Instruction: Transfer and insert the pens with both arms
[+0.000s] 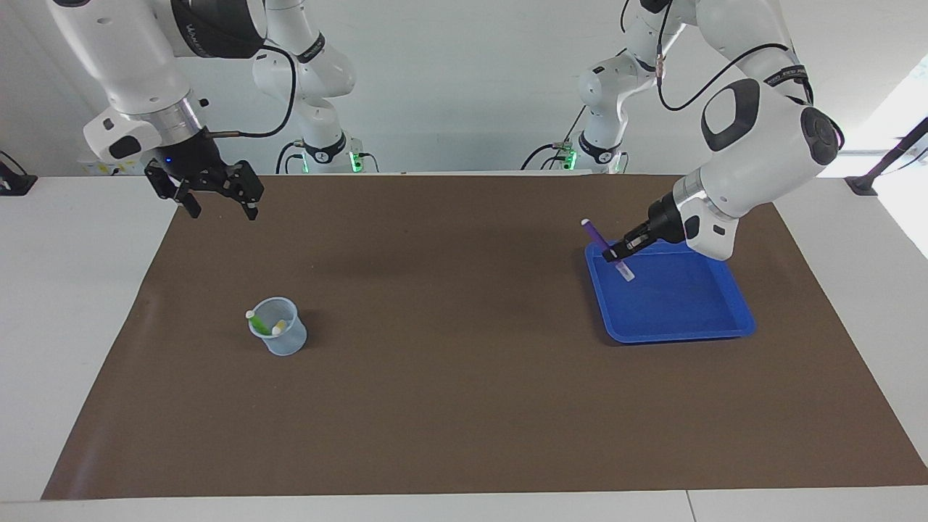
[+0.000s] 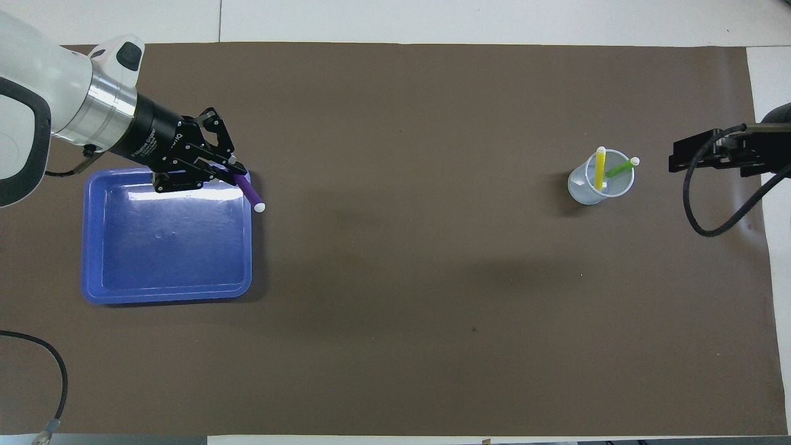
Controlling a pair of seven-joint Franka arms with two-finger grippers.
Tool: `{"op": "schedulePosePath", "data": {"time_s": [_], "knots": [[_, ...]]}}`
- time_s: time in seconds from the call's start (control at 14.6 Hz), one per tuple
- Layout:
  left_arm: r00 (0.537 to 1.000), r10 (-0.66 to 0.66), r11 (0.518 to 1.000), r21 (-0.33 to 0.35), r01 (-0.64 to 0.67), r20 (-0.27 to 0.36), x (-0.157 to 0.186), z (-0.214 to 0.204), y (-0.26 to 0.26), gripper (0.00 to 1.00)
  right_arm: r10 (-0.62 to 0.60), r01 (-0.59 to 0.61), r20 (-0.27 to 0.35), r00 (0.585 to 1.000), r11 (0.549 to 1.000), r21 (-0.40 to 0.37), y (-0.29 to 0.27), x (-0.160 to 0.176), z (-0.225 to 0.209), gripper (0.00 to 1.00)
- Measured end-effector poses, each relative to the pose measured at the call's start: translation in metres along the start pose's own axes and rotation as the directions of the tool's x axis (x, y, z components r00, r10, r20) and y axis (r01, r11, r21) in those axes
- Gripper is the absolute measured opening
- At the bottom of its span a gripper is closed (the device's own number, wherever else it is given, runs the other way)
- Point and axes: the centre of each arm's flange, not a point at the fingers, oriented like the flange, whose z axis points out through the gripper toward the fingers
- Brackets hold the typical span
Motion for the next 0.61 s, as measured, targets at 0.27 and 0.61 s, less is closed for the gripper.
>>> {"op": "schedulePosePath", "data": {"time_s": [0.27, 0.61], "knots": [[0.940, -0.301, 0.943, -0.096, 0.319, 0.159, -0.058, 0.006, 0.037, 0.17, 0.055, -0.058, 0.027, 0.998, 0.989, 0.135, -0.053, -0.007, 0.000, 1.00], [0.803, -0.461, 0.823, -0.156, 0.546, 0.378, -0.104, 0.073, 0.058, 0.17, 0.273, -0.277, 0.060, 0.960, 0.897, 0.344, -0.111, -0.007, 0.005, 1.00]]}}
